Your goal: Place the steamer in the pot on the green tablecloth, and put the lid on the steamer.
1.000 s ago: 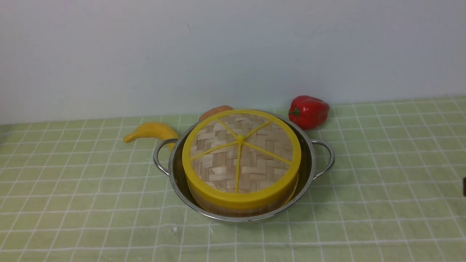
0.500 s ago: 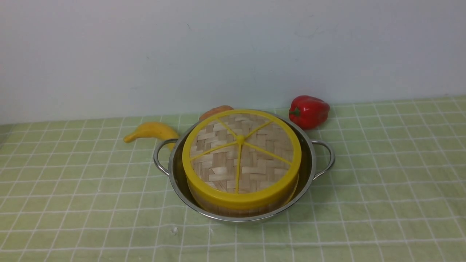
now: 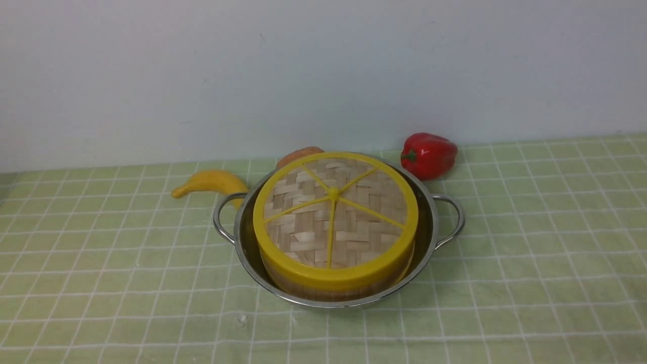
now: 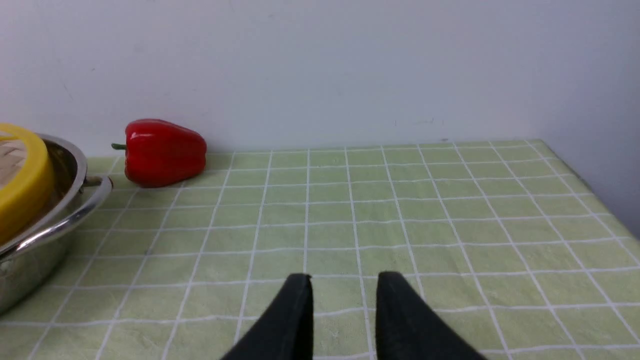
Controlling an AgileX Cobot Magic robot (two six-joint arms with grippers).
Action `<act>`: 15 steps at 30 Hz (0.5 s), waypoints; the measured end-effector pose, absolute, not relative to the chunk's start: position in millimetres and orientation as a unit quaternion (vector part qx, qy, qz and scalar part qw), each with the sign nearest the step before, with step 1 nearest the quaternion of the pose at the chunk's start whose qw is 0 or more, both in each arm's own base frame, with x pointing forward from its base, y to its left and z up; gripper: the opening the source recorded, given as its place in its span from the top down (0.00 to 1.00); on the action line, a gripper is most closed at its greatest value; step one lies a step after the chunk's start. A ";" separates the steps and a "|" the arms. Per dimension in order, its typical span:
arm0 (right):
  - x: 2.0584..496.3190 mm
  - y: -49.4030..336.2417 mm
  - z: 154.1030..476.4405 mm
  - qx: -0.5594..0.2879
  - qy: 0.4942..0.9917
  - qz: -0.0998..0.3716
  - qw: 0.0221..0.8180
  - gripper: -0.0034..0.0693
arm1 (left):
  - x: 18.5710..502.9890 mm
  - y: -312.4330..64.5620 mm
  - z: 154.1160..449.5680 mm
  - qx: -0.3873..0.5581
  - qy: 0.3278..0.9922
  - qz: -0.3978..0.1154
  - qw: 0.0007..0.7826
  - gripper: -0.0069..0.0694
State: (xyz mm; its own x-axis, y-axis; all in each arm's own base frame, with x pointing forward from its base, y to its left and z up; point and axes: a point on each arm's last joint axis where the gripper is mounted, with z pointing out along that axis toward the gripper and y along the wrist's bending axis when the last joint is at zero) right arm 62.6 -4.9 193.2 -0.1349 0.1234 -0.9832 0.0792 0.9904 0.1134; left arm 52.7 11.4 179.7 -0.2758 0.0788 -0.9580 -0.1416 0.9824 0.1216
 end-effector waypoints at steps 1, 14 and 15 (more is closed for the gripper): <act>62.5 -4.9 193.1 0.069 0.753 0.018 0.655 0.67 | 52.7 11.4 179.7 -0.020 0.793 0.092 0.601 0.80; 62.5 -5.0 192.7 0.073 0.753 0.021 0.654 0.63 | 52.7 11.4 179.7 -0.020 0.793 0.092 0.601 0.78; 62.5 -5.0 192.7 0.073 0.753 0.021 0.654 0.62 | 52.7 11.4 179.7 -0.020 0.793 0.092 0.601 0.78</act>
